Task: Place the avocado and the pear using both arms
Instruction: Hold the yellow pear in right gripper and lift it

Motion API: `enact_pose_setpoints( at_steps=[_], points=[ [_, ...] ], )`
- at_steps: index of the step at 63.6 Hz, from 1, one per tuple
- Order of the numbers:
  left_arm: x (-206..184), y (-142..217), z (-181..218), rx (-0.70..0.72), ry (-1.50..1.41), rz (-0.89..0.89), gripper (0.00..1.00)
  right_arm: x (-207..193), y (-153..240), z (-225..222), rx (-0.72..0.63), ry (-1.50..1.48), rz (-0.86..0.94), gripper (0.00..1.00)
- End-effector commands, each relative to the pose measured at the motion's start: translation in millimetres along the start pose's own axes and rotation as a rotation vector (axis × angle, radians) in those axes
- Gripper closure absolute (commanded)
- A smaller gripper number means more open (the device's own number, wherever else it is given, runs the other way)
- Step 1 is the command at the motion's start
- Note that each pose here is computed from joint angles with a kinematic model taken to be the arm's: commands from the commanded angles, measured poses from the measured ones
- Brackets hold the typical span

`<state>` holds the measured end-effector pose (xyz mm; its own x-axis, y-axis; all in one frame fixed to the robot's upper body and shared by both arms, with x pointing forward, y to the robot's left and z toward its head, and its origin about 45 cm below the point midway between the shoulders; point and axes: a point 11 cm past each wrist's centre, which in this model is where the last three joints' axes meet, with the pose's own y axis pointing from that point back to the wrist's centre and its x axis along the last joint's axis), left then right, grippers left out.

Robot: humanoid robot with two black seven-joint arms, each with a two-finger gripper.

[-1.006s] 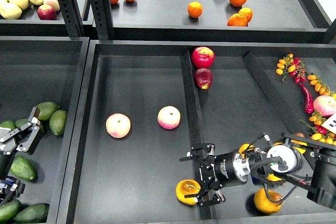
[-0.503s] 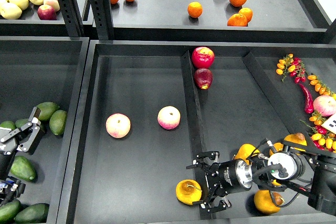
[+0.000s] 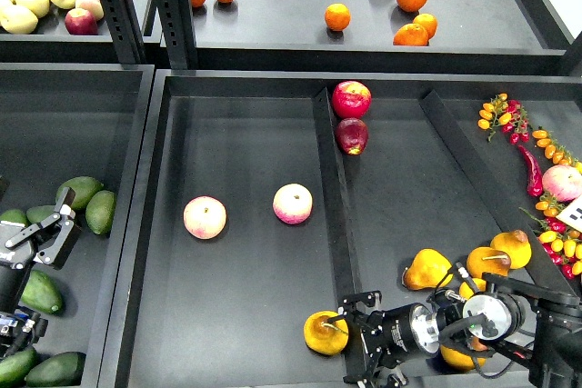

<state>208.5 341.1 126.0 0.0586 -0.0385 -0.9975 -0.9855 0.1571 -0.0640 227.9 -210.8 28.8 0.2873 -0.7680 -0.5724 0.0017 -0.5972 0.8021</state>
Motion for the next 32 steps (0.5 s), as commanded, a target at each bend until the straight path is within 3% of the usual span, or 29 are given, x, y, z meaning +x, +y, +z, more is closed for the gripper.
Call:
enact_pose_setpoints(
  at_steps=[1, 32],
  points=[
    [0, 0, 0, 0.0, 0.001, 0.001, 0.01, -1, 2, -3, 0.006, 0.002, -0.001, 0.01],
    [1, 2, 0, 0.0, 0.0, 0.005, 0.01, 0, 2, -17, 0.048, -0.016, 0.006, 0.01]
  ],
)
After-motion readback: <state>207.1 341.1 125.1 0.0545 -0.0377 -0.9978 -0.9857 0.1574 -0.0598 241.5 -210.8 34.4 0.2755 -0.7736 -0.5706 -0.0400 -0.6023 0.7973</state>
